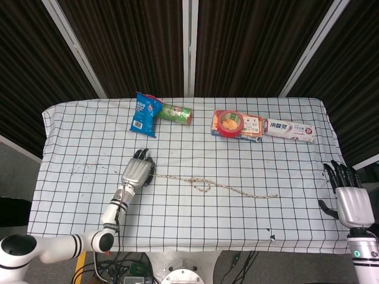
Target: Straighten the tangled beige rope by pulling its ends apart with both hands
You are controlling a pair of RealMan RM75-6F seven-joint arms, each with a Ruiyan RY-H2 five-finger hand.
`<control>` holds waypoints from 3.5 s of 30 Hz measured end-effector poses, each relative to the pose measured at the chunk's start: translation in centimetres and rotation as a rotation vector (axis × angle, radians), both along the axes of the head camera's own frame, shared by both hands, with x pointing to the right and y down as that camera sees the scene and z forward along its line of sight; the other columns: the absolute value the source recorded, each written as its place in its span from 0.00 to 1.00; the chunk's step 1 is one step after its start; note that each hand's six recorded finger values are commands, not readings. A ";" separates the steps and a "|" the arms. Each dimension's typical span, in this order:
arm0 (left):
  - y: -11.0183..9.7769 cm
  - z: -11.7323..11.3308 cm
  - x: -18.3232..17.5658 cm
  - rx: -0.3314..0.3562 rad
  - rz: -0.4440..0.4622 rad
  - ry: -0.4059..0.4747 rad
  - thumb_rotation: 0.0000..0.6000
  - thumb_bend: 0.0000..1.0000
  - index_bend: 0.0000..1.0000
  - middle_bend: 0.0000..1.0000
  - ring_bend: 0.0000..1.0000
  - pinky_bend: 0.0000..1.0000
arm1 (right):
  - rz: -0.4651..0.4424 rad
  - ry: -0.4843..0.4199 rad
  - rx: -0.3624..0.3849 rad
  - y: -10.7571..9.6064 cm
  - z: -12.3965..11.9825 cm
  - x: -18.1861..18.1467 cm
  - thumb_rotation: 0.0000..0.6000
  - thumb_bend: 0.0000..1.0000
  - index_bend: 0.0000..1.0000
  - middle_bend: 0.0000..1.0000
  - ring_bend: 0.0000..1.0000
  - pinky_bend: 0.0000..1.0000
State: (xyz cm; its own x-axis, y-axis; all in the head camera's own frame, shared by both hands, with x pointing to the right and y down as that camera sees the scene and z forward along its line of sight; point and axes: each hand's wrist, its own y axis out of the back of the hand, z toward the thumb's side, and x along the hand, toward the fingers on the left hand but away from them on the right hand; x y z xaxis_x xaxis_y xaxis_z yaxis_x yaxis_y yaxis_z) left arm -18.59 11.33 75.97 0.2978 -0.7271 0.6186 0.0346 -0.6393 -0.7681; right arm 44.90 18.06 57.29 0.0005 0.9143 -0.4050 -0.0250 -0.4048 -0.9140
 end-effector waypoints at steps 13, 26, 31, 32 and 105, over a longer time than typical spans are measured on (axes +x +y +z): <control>0.2 -0.1 0.4 0.000 0.004 0.013 1.00 0.40 0.58 0.32 0.03 0.09 | -0.182 -0.017 -0.150 0.2 6.0 -7.7 1.00 0.18 0.25 0.00 0.00 0.00; 0.3 -0.2 0.4 -0.005 0.000 0.017 1.00 0.40 0.58 0.32 0.03 0.09 | -0.220 0.027 -0.228 0.1 10.4 -10.8 1.00 0.18 0.37 0.00 0.00 0.00; 0.3 -0.2 0.4 -0.009 -0.002 0.017 1.00 0.40 0.58 0.32 0.03 0.09 | -0.216 0.032 -0.237 0.4 11.2 -11.1 1.00 0.18 0.38 0.00 0.00 0.00; 0.3 -0.2 0.5 -0.009 -0.002 0.017 1.00 0.40 0.58 0.32 0.03 0.09 | -0.214 0.031 -0.237 0.4 11.4 -11.1 1.00 0.18 0.38 0.00 0.00 0.00; 0.5 0.4 1.1 -0.027 0.019 0.008 1.00 0.40 0.57 0.33 0.03 0.09 | -0.171 0.045 -0.287 -0.3 14.7 -10.8 1.00 0.30 0.58 0.04 0.00 0.00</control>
